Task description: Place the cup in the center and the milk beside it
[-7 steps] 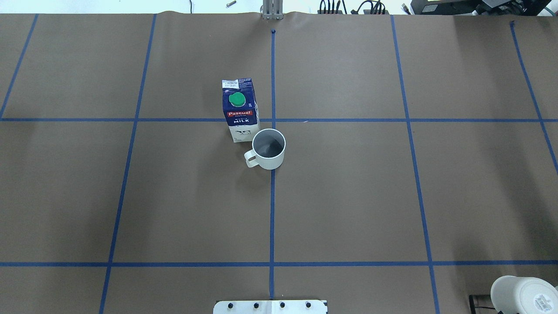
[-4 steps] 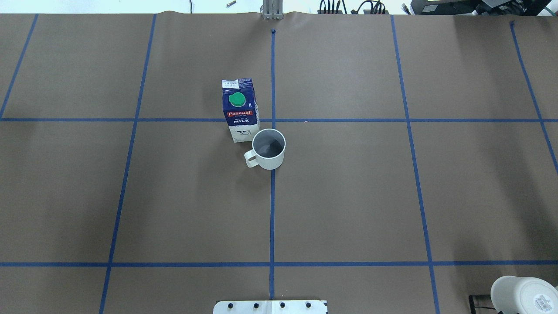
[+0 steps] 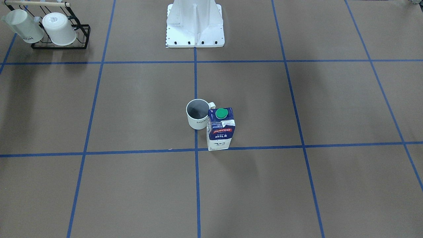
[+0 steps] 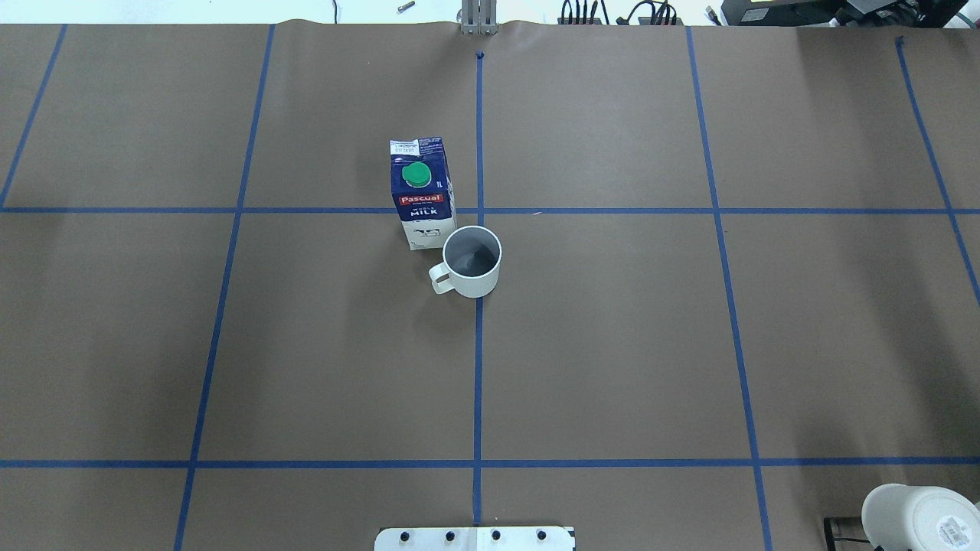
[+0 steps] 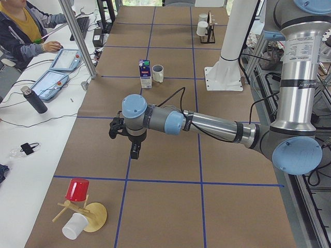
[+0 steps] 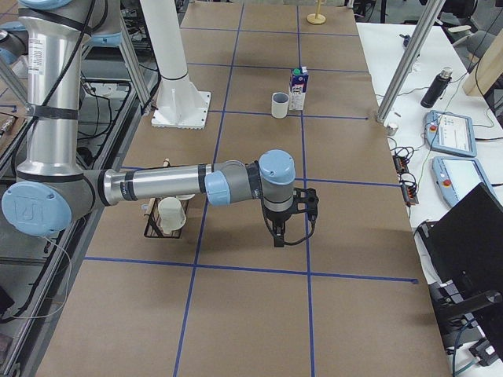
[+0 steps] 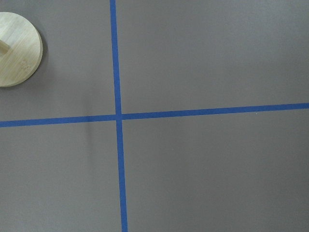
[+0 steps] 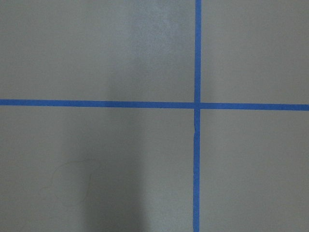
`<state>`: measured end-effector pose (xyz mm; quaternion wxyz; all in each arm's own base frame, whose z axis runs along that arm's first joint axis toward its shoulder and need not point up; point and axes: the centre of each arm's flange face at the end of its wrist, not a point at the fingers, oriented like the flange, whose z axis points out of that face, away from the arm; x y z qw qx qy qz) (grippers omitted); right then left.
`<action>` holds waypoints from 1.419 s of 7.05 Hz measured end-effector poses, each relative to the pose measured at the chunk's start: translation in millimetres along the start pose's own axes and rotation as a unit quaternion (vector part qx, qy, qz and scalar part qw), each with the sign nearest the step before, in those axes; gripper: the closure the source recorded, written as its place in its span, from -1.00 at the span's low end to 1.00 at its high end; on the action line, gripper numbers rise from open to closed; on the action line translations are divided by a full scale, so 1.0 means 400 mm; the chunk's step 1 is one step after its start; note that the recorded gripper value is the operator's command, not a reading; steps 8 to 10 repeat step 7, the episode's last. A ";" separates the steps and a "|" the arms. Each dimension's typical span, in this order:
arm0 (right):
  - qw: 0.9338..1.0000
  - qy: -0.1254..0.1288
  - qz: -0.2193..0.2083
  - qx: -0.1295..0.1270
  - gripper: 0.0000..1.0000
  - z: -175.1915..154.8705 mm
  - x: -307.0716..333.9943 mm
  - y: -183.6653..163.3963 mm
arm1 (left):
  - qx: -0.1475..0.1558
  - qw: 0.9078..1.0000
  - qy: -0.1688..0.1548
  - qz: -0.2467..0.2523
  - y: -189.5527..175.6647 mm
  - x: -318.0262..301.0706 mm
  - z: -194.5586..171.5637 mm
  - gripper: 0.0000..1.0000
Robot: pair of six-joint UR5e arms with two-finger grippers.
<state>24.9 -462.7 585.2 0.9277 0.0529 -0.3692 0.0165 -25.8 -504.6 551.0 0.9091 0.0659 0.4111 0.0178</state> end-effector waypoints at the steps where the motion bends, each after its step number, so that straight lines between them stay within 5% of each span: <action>1: 1.000 0.012 -0.001 0.004 -1.00 -0.001 0.003 -0.010 | 0.001 1.000 0.001 0.001 -0.001 0.003 -0.003 -0.96; 10: 1.000 0.016 -0.002 0.007 -1.00 -0.005 -0.002 -0.021 | 0.016 1.000 0.000 0.018 -0.007 0.025 -0.023 -0.96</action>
